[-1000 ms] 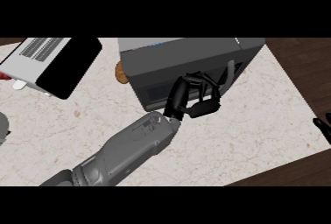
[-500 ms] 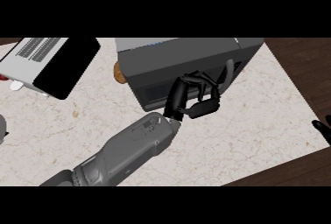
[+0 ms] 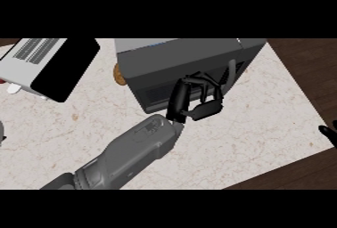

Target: Pick up the milk, place it into the microwave and close the microwave

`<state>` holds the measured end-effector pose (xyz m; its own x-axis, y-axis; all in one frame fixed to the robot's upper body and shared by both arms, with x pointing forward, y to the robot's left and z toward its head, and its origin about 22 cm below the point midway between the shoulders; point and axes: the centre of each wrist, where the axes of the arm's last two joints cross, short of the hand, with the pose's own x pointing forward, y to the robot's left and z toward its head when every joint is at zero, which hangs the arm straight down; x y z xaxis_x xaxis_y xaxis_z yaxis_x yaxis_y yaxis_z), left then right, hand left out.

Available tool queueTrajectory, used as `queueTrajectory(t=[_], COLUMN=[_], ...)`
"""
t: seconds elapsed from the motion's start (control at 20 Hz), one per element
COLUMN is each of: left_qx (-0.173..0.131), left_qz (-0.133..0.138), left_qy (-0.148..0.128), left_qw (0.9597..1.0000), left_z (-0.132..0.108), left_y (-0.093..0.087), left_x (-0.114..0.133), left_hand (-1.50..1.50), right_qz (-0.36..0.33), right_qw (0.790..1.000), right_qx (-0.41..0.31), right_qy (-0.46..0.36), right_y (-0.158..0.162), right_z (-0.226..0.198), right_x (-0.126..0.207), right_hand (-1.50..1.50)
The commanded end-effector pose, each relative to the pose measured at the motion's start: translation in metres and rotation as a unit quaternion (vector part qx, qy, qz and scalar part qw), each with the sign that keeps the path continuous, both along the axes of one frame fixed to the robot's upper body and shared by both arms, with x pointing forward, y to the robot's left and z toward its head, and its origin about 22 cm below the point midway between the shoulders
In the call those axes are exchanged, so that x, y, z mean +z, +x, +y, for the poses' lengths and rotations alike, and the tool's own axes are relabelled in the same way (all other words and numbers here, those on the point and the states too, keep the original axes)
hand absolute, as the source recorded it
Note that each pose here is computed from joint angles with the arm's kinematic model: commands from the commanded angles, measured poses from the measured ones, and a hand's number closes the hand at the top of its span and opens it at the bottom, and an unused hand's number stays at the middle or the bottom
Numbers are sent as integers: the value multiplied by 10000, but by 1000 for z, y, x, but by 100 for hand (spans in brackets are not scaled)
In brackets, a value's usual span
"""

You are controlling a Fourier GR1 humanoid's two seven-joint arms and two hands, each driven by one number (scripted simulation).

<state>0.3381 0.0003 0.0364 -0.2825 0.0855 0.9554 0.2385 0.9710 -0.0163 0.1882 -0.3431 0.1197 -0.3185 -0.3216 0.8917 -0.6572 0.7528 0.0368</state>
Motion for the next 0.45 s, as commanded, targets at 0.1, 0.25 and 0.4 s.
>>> queueTrajectory(t=[0.1,0.25,0.4], left_qx=[595,639,627], left_qz=[97,50,44], left_qy=[39,-1,20], left_qw=[9982,9979,9980], left_z=[13,13,11], left_y=[24,24,26], left_x=[2,2,6], left_hand=[150,150,150], right_qz=[-21,-20,22], right_qw=[9999,9999,9998], right_qx=[118,141,196], right_qy=[36,-12,-59], right_y=[-1,0,-1], right_z=[1,3,2], right_x=[5,7,9], right_hand=[-150,-150,-150])
